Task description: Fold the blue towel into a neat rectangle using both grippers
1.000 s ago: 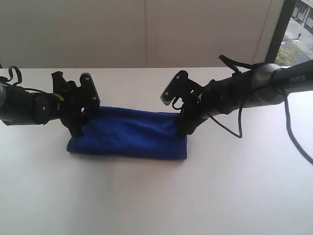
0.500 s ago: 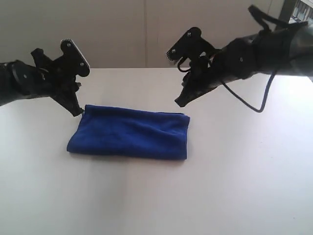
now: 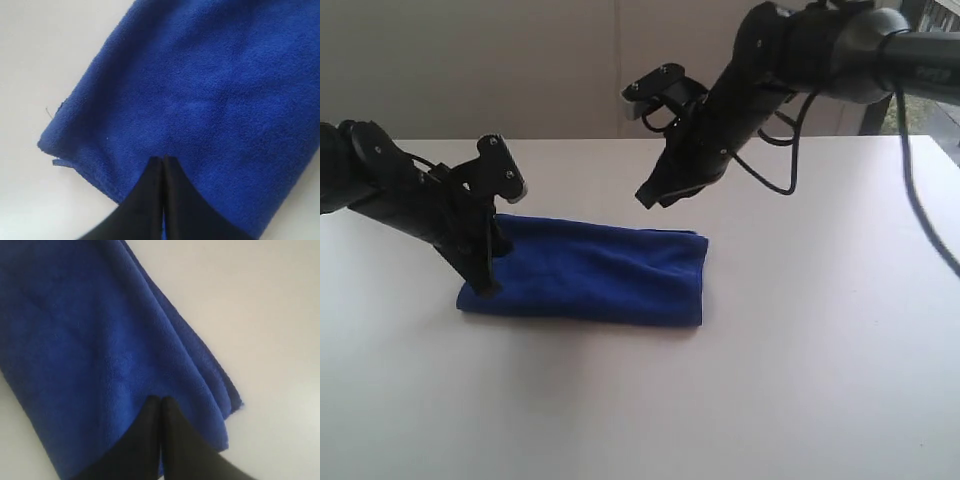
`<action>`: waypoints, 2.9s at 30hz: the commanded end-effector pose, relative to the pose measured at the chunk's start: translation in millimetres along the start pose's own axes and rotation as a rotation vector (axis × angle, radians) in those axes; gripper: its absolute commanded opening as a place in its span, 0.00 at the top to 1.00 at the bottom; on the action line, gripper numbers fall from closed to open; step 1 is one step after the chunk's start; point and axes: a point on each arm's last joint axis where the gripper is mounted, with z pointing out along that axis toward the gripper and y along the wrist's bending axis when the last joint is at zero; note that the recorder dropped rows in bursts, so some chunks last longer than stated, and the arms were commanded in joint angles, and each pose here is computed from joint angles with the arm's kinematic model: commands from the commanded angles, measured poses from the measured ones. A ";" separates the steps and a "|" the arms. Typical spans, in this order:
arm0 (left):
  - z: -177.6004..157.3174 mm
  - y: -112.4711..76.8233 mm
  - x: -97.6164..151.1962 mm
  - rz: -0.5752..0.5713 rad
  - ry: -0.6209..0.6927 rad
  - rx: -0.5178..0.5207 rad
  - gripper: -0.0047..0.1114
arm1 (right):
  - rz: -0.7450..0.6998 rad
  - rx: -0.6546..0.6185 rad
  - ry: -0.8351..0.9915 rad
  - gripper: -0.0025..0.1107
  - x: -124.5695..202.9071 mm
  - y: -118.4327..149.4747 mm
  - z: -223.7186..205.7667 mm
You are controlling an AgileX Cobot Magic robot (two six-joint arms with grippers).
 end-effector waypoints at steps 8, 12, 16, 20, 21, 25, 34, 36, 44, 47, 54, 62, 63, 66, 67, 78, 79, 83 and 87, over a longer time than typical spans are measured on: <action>21.2 -6.4 -8.9 -0.075 -0.021 0.012 0.96 | -0.049 -0.027 0.107 0.98 10.2 -16.7 64.4; 22.1 -17.5 -34.8 -0.042 -0.075 0.019 0.96 | -0.052 -0.030 0.133 0.98 13.8 -17.9 71.7; 36.4 -33.1 -60.7 -0.002 -0.113 0.053 0.96 | -0.059 -0.021 0.150 0.98 15.7 -19.6 71.2; 60.4 -50.5 -72.3 0.009 -0.113 0.102 0.96 | -0.064 0.015 0.189 0.98 19.0 -23.0 70.6; 63.5 -52.8 -73.7 0.008 -0.114 0.106 0.96 | -0.068 0.018 0.191 0.98 19.2 -23.3 70.6; 74.4 -58.7 -73.8 -0.007 -0.106 0.123 0.96 | -0.084 0.033 0.202 0.98 21.0 -25.2 73.0; 93.9 -66.8 -61.7 -0.022 -0.062 0.158 0.96 | -0.069 0.039 0.212 0.98 29.6 -31.7 88.3; 95.4 -67.7 -60.6 -0.023 -0.058 0.163 0.96 | -0.071 0.055 0.196 0.98 28.1 -33.2 88.5; 94.8 -70.3 -60.0 -0.021 -0.051 0.192 0.96 | -0.089 0.171 0.158 0.98 25.5 -46.2 87.2; 94.8 -70.7 -59.9 -0.021 -0.050 0.197 0.96 | -0.068 0.193 0.129 0.98 25.4 -52.6 85.9; 90.2 -67.0 -63.6 -0.016 -0.066 0.171 0.96 | -0.066 0.199 0.115 0.98 21.5 -53.1 76.7; 60.5 -65.9 -93.2 -0.105 -0.170 0.205 0.96 | -0.098 0.120 0.099 0.98 9.1 -45.7 52.5; 56.3 -71.7 -99.5 -0.096 -0.191 0.225 0.96 | -0.090 0.050 0.076 0.98 6.7 -41.4 51.7; 55.0 -83.1 -106.7 -0.088 -0.229 0.282 0.96 | -0.075 0.022 0.047 0.98 5.9 -43.4 49.7; 58.2 -84.8 -106.5 -0.102 -0.240 0.295 0.96 | -0.063 0.022 0.055 0.98 9.8 -48.5 50.3; 64.8 -61.3 -93.6 -0.394 -0.276 0.337 0.96 | -0.078 -0.090 -0.005 0.64 37.4 -88.1 34.2; 63.7 -59.7 -92.8 -0.405 -0.277 0.346 0.96 | -0.094 -0.095 0.001 0.60 39.4 -88.4 38.5; 63.2 -60.0 -92.5 -0.432 -0.273 0.363 0.96 | -0.118 -0.127 0.032 0.58 48.8 -88.7 56.7; 63.6 -59.8 -91.6 -0.429 -0.264 0.358 0.96 | -0.119 -0.141 0.057 0.58 54.9 -89.0 66.7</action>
